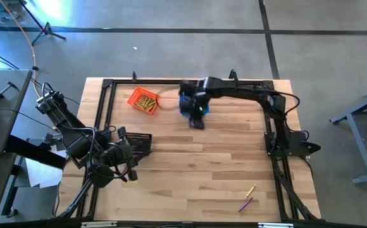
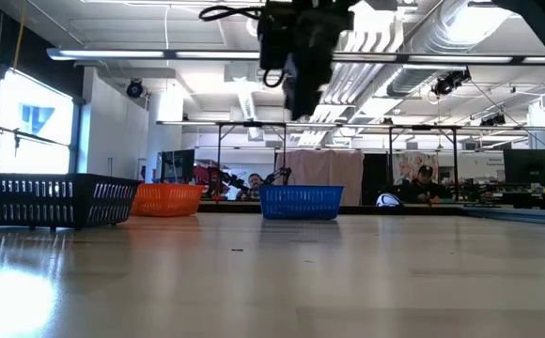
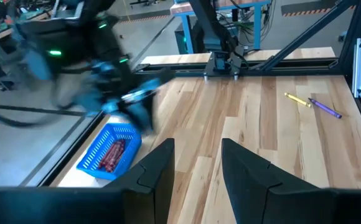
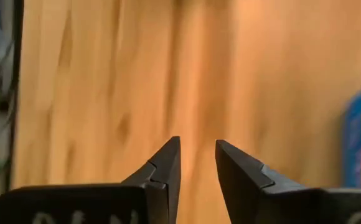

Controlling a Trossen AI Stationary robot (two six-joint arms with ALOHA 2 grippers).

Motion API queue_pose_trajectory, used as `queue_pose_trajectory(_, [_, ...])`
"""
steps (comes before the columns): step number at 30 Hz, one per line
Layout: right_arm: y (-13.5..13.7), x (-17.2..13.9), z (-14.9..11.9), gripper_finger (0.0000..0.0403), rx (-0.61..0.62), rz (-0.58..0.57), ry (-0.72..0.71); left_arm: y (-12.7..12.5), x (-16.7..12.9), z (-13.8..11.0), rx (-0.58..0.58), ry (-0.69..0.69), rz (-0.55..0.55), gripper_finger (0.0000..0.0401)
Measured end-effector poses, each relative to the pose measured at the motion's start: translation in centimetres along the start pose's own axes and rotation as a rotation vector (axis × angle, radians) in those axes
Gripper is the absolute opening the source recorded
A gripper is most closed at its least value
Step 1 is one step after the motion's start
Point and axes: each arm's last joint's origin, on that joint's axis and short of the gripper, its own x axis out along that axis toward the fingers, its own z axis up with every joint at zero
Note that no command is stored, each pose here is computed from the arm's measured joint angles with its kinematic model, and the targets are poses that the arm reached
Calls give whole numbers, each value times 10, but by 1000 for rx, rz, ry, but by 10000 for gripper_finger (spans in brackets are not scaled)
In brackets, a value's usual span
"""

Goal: Sort crayons
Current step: Put the yellow crayon into the orange bin

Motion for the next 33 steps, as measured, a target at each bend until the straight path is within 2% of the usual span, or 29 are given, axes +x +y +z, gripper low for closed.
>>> queue_pose_trajectory(3, [29,9,-11,84,13,1,184,0,0,0,0,0,0,117])
queue_pose_trajectory(7, [72,25,-21,84,-45,-15,367,0,0,0,2,1,0,117])
queue_pose_trajectory(14, [154,53,-29,84,-209,35,447,1,0,-2,26,13,6,117])
queue_pose_trajectory(17, [183,62,-36,84,-256,-23,465,1,0,-2,29,14,7,117])
queue_pose_trajectory(19, [198,70,-40,84,-288,-71,455,1,0,-2,29,14,7,117])
queue_pose_trajectory(21, [207,76,-47,84,-286,-72,417,1,0,-3,31,15,8,117])
queue_pose_trajectory(25, [211,81,-69,84,-235,-48,270,1,0,-3,34,17,8,117])
queue_pose_trajectory(30, [211,84,-114,84,-89,-3,115,1,0,-2,21,10,6,117])
queue_pose_trajectory(33, [216,83,-147,84,-37,-8,90,1,0,-1,2,7,5,117])
